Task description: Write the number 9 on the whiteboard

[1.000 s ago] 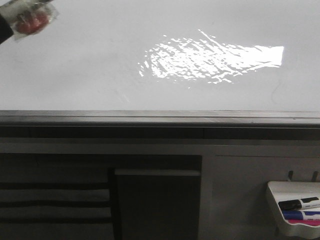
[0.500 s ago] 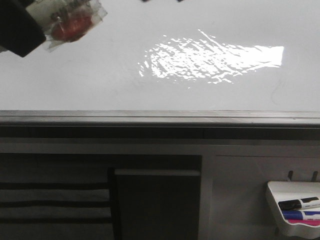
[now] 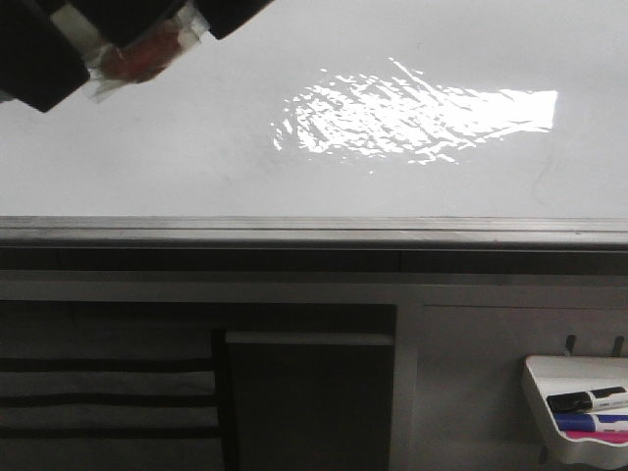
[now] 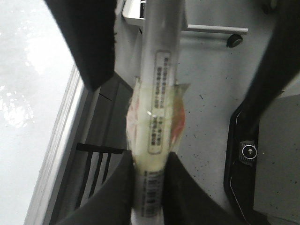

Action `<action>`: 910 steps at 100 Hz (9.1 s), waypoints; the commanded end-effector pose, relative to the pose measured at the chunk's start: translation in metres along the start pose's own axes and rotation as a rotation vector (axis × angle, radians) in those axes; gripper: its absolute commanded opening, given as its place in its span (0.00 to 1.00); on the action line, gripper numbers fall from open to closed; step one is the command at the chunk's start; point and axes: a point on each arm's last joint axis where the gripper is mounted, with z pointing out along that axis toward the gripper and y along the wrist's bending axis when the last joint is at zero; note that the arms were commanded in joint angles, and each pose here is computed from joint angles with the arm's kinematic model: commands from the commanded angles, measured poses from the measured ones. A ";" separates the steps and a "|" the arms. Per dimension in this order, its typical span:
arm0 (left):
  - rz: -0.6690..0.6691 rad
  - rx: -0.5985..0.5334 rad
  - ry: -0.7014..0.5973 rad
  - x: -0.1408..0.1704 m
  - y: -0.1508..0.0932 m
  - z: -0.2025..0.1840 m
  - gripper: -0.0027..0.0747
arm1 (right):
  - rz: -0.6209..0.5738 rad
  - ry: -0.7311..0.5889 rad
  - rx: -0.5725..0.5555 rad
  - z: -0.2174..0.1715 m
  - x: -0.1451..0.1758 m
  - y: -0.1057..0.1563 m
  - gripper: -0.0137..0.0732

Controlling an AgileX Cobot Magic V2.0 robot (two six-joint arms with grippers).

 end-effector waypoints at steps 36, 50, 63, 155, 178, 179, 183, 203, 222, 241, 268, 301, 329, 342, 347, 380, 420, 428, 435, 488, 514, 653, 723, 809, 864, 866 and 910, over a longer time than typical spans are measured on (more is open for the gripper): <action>0.002 -0.043 -0.089 -0.012 0.002 -0.013 0.02 | -0.009 -0.086 0.025 -0.014 -0.016 0.001 0.22; 0.007 -0.046 -0.083 -0.011 0.002 -0.013 0.05 | -0.009 -0.086 0.024 -0.014 -0.016 0.001 0.13; 0.017 -0.057 -0.074 -0.010 0.003 -0.014 0.29 | -0.026 -0.068 0.030 -0.013 -0.014 0.001 0.10; -0.671 -0.618 -0.189 0.084 0.016 -0.066 0.49 | 0.529 -0.230 0.568 -0.051 0.079 -0.034 0.10; -0.668 -0.627 -0.200 0.084 0.016 -0.067 0.49 | 0.634 -0.262 0.668 -0.067 0.091 -0.052 0.10; -0.667 -0.628 -0.202 0.084 0.016 -0.067 0.49 | 0.636 -0.262 0.671 -0.068 0.091 -0.053 0.10; -0.665 -0.632 -0.207 0.083 0.017 -0.067 0.49 | 0.638 -0.261 0.675 -0.068 0.092 -0.053 0.10; -0.662 -0.639 -0.216 0.083 0.018 -0.068 0.49 | 0.645 -0.251 0.676 -0.064 0.093 -0.057 0.10; -0.662 -0.640 -0.218 0.083 0.018 -0.068 0.49 | 0.644 -0.227 0.659 -0.055 0.081 -0.079 0.10; -0.661 -0.642 -0.220 0.083 0.018 -0.068 0.49 | 0.650 -0.081 0.532 -0.029 0.073 -0.092 0.10; -0.661 -0.642 -0.220 0.083 0.018 -0.068 0.49 | 0.666 -0.063 0.596 -0.050 0.083 -0.098 0.10; -0.661 -0.642 -0.221 0.082 0.018 -0.068 0.49 | 0.680 -0.034 0.571 -0.051 0.084 -0.096 0.10; -0.628 -0.569 -0.245 0.076 0.016 -0.063 0.49 | 0.742 0.111 0.465 -0.032 0.104 -0.090 0.10; -0.525 -0.412 -0.242 0.064 0.013 -0.046 0.49 | 0.698 0.093 0.426 -0.047 0.088 -0.081 0.10; -0.466 -0.339 -0.236 0.057 0.011 -0.038 0.49 | 0.648 0.089 0.385 -0.055 0.080 -0.074 0.10; -0.124 -0.084 -0.223 -0.008 0.012 0.003 0.50 | 0.207 0.065 0.061 -0.092 0.046 -0.019 0.10; 0.013 0.051 -0.239 -0.079 0.014 0.053 0.50 | 0.179 0.053 0.068 -0.099 0.043 -0.013 0.10; 0.020 0.060 -0.238 -0.083 0.014 0.058 0.50 | 0.179 0.053 0.068 -0.099 0.043 -0.013 0.10; 0.020 0.059 -0.238 -0.084 0.014 0.059 0.50 | 0.179 0.053 0.068 -0.099 0.043 -0.013 0.10; 0.019 0.053 -0.243 -0.084 0.015 0.059 0.13 | 0.176 0.054 0.077 -0.099 0.043 -0.014 0.12; 0.017 0.050 -0.240 -0.084 0.016 0.059 0.01 | 0.172 0.065 0.091 -0.101 0.043 -0.014 0.51; -1.047 -0.701 -0.113 0.105 0.132 0.057 0.37 | 0.274 0.100 0.419 -0.131 0.045 -0.019 0.58; -0.714 -0.691 -0.327 0.076 0.015 -0.042 0.51 | 0.568 -0.219 0.810 -0.148 0.099 0.017 0.51; -0.627 -0.596 -0.560 0.087 -0.016 -0.026 0.01 | 0.564 -0.281 0.824 -0.138 0.125 0.034 0.07; -0.853 -0.908 -0.622 0.165 -0.053 -0.027 0.01 | 0.564 -0.281 0.824 -0.138 0.125 0.034 0.07; -0.854 -0.922 -0.627 0.168 -0.055 -0.026 0.01 | 0.564 -0.281 0.824 -0.138 0.125 0.034 0.07; -0.876 -1.132 -0.613 0.215 -0.089 0.002 0.01 | 0.566 -0.277 0.823 -0.138 0.125 0.034 0.07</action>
